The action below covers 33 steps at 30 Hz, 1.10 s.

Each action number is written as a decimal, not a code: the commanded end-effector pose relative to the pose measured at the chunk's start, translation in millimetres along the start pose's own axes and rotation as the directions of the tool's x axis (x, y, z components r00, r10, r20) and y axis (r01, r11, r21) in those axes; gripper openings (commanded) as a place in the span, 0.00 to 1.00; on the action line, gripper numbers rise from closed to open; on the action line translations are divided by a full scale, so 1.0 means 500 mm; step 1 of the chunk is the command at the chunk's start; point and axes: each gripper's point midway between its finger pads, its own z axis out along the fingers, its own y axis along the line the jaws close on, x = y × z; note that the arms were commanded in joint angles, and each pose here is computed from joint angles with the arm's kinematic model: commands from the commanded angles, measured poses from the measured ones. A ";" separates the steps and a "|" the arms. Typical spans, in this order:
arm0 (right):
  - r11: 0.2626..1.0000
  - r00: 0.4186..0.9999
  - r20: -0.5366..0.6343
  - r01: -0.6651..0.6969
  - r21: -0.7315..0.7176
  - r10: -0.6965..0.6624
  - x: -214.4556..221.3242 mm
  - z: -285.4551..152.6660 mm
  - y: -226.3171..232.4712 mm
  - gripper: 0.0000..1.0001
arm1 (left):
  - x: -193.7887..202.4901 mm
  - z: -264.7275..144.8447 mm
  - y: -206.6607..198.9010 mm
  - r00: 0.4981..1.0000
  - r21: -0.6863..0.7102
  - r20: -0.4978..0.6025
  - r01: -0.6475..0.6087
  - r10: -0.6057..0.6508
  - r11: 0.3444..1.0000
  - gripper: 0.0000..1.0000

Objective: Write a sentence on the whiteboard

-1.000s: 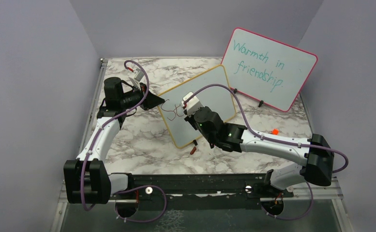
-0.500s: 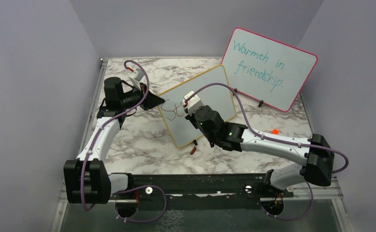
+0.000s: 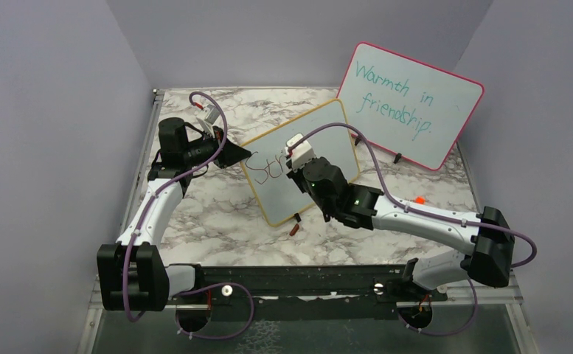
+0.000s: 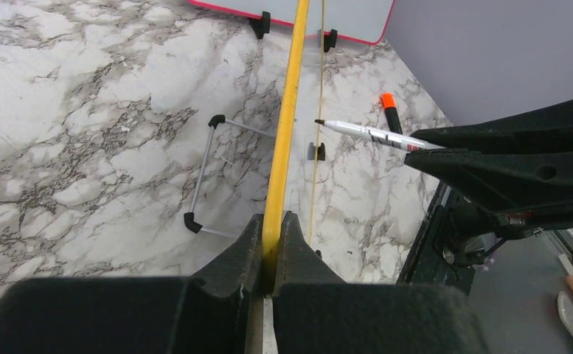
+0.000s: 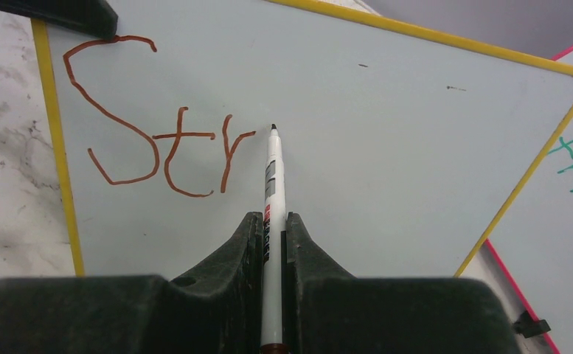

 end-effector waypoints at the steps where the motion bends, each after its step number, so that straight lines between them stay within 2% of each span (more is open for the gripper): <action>1: 1.000 1.000 0.013 -0.008 0.007 0.008 -0.007 -0.018 -0.022 0.01 | 0.042 0.006 0.061 0.998 -0.122 -0.054 -0.022 0.016 0.992 0.00; 14: 0.996 0.997 0.006 -0.070 -0.046 0.070 0.016 -0.021 -0.021 0.01 | 0.043 0.005 0.062 0.998 -0.126 -0.055 -0.023 0.016 0.992 0.00; 33: 0.995 0.997 0.002 -0.077 -0.060 0.078 0.011 -0.003 -0.017 0.01 | 0.044 0.007 0.062 0.998 -0.119 -0.058 -0.017 0.010 0.993 0.00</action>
